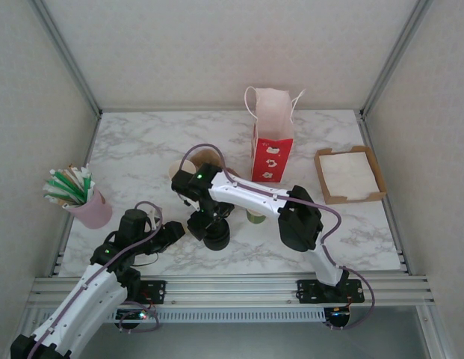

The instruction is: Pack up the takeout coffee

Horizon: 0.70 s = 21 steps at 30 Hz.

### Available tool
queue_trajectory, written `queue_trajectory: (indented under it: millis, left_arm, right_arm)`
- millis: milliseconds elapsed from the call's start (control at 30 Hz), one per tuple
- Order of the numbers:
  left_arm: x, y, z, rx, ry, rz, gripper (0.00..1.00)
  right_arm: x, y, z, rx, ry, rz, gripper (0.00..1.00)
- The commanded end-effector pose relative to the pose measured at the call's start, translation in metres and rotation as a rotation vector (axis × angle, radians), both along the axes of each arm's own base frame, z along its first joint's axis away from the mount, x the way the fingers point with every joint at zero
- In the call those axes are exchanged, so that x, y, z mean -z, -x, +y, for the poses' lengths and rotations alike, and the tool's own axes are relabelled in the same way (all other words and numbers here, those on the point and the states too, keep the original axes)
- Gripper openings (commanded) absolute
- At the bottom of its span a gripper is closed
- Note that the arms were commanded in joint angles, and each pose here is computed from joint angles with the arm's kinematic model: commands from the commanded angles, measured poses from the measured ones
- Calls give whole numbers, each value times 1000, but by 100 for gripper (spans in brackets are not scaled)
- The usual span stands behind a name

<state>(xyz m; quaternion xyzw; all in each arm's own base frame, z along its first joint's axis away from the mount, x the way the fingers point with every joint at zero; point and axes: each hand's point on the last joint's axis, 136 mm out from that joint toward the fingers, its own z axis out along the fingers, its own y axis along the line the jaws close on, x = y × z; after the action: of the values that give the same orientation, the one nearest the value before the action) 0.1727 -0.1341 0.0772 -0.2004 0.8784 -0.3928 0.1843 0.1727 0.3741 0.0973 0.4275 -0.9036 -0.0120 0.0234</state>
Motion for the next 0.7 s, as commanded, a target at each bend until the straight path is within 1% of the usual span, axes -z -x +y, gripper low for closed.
queue_trajectory:
  millis: [0,400,667]
  left_arm:
    - [5,1,4,-8,-17,4,55]
    - [5,1,5,-13,-21,6,55]
    - [4,0,5,-15,-24,5,55]
  right_arm:
    - [2,4,-3,-21,38,-2,94]
    - [3,4,-2,-24,39,0,86]
    - [1,4,-2,-22,33,-3,78]
